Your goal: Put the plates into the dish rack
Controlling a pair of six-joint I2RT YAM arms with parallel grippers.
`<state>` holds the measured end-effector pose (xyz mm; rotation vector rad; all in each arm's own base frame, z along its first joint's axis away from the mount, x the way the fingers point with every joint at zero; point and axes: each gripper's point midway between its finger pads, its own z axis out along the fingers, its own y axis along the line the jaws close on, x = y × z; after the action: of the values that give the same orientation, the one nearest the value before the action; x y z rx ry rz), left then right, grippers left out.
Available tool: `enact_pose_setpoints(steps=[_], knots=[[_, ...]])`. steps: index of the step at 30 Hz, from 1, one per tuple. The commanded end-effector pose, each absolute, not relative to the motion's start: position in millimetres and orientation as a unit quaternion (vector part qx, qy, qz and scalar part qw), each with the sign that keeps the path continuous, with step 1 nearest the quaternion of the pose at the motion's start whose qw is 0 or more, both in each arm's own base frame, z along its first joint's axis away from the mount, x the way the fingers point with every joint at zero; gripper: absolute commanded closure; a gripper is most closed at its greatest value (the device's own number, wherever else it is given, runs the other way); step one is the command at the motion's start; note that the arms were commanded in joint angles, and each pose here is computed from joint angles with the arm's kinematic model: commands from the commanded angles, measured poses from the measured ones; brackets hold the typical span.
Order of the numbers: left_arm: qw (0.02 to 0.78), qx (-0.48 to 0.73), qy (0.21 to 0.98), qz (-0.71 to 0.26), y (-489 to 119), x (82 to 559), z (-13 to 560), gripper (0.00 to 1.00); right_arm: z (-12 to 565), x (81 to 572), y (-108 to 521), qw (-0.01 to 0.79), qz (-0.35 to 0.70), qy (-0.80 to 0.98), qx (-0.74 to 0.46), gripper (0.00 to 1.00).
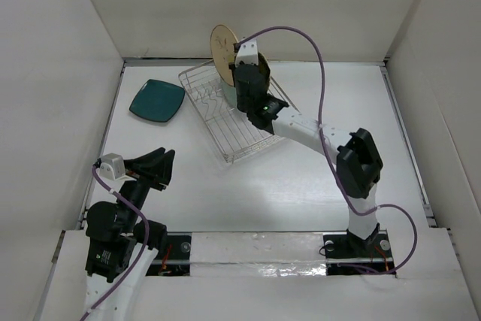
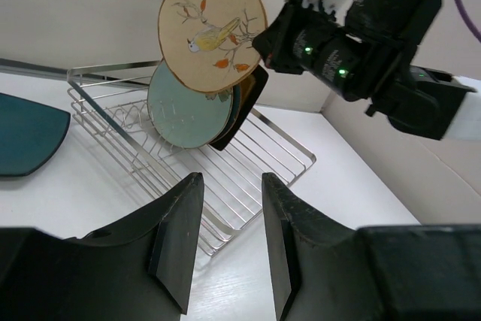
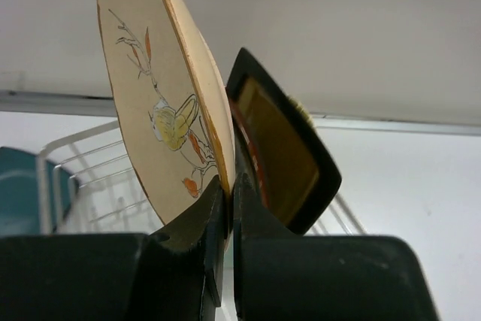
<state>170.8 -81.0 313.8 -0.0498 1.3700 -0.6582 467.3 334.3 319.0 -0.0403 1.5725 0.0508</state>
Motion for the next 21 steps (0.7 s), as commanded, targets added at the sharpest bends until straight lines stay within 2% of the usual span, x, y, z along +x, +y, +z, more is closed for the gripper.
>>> enact_pose_setpoints(steps=[1,2,8,14,21], knots=[[0.741,-0.022,0.598,-0.305,-79.6,166.4,330.7,0.66,371.9,482.2,329.6,0.753,-0.012,0.658,-0.016,1.0],[0.741,-0.023,0.599,-0.303,-78.9,167.1,330.4,0.66,380.7,489.6,325.6,0.757,-0.015,0.653,-0.011,1.0],[0.734,-0.026,0.609,-0.299,-79.7,172.6,326.4,0.66,351.7,508.4,334.9,0.742,-0.025,0.668,-0.037,1.0],[0.731,-0.031,0.614,-0.296,-78.9,175.5,323.9,0.66,302.6,515.1,347.1,0.718,-0.022,0.693,-0.053,1.0],[0.726,-0.04,0.623,-0.289,-77.1,181.2,319.6,0.66,253.4,493.8,382.5,0.696,-0.026,0.713,-0.078,1.0]])
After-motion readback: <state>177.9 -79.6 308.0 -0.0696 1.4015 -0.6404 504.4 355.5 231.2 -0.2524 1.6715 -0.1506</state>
